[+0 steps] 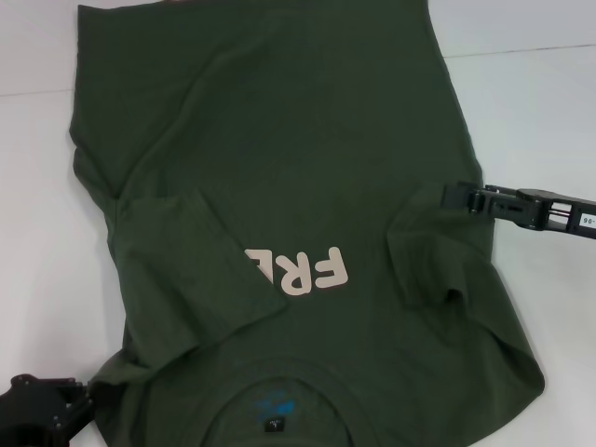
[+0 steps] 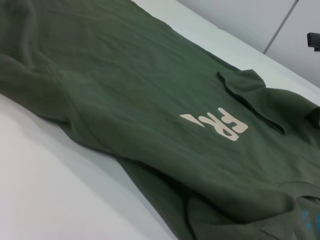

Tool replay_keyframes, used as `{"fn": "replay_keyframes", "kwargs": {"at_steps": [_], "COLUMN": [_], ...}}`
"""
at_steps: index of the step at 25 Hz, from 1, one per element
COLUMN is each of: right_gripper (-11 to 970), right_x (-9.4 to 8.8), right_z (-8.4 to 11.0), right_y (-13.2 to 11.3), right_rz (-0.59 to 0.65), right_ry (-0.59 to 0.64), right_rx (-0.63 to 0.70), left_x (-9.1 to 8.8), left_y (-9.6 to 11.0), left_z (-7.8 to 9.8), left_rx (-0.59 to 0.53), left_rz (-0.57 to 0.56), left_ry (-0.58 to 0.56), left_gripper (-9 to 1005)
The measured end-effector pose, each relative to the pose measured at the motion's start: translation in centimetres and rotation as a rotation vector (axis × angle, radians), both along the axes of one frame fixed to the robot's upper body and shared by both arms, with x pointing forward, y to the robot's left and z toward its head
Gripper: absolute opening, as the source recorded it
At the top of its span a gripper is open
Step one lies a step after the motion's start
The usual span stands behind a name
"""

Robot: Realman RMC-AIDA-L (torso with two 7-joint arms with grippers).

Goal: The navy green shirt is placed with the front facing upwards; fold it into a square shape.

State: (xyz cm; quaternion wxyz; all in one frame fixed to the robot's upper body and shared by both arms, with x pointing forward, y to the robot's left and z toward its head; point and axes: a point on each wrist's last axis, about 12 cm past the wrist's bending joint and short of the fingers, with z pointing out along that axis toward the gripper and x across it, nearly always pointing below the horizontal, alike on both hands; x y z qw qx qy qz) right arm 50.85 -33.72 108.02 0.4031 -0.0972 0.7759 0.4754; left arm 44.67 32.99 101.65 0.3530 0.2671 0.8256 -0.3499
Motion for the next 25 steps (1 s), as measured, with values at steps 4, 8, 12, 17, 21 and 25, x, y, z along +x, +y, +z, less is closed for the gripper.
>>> {"fn": "replay_keyframes", "kwargs": {"at_steps": [4, 8, 12, 17, 21, 25], "right_gripper": [713, 713, 713, 713, 712, 712], "right_x": [-0.1, -0.3, -1.3, -2.7, -3.3, -3.6], "right_z": [0.0, -0.2, -0.5, -0.6, 0.2, 1.2], "right_y": [0.0, -0.2, -1.0, -1.9, -2.8, -3.9], "right_rz": [0.001, 0.003, 0.0, 0.028, 0.039, 0.017], "right_ry": [-0.001, 0.011, 0.031, 0.107, 0.212, 0.354], "right_rx": [-0.002, -0.01, -0.028, -0.058, -0.09, -0.139], "left_x": [0.2, 0.3, 0.3, 0.4, 0.6, 0.9], "left_y": [0.0, 0.1, 0.1, 0.0, -0.1, -0.4], "left_z": [0.1, 0.2, 0.3, 0.4, 0.6, 0.8], "left_rx": [-0.002, -0.004, -0.003, -0.011, -0.024, -0.028], "left_rz": [-0.001, 0.002, 0.002, -0.003, -0.008, -0.016], "left_ry": [-0.005, -0.005, -0.001, 0.0, -0.004, -0.011], "left_gripper": [33, 33, 34, 35, 36, 36]}}
